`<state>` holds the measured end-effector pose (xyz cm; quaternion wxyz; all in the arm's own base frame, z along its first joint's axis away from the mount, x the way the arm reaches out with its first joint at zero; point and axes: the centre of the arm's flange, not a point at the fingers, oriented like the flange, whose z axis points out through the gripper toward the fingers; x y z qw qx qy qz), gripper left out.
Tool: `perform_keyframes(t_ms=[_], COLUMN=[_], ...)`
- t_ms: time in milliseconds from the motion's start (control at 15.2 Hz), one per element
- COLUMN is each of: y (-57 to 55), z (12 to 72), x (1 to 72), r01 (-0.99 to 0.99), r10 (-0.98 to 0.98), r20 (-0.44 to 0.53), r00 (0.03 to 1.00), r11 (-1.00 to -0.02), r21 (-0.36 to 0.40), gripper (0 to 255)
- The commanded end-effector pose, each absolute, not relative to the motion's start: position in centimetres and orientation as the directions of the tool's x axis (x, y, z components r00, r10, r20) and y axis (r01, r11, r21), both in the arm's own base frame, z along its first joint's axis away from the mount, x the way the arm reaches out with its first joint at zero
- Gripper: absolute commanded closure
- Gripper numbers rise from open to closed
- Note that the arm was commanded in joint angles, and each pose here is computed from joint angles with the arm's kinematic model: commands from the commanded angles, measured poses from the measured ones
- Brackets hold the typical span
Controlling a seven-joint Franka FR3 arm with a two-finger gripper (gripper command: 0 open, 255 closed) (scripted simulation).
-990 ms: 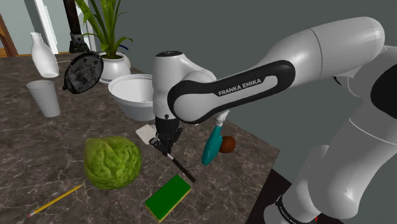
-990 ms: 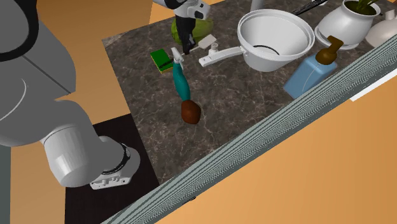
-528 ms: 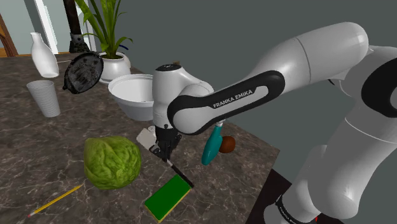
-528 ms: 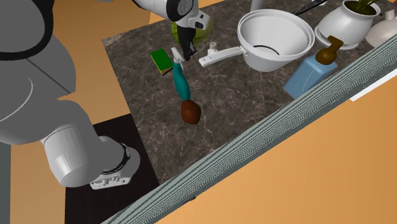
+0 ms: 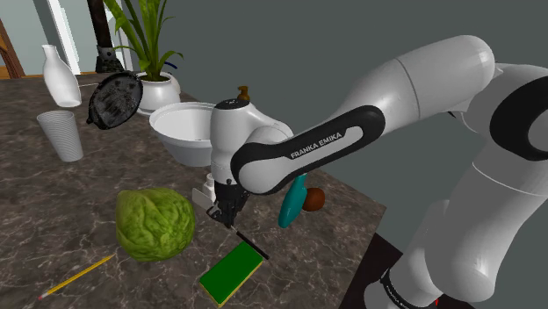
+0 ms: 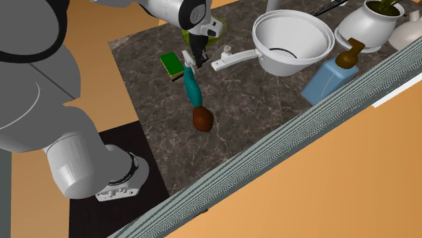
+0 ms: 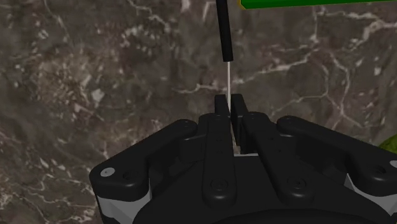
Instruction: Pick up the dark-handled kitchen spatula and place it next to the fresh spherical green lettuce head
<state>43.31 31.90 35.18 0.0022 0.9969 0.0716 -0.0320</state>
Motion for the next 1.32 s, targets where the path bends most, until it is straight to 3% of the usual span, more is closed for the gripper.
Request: perform_keyframes(t_ms=[0, 66, 132, 462, 726, 1254], y=[31.9, 31.9, 31.9, 31.9, 32.0, 32.0], z=[35.0, 35.0, 35.1, 35.0, 40.0, 40.0], x=[43.3, 43.3, 43.3, 43.3, 43.6, 43.6], r01=[0.143, 0.143, 0.143, 0.143, 0.143, 0.143], r10=[0.143, 0.143, 0.143, 0.143, 0.143, 0.143], r20=[-0.066, -0.066, -0.066, -0.066, -0.066, -0.066], r00=[0.987, 0.987, 0.987, 0.987, 0.987, 0.988], r11=[-0.990, -0.990, -0.990, -0.990, -0.990, -0.990], r21=[0.000, 0.000, 0.000, 0.000, 0.000, 0.000], gripper=[255, 255, 0, 0, 0, 0])
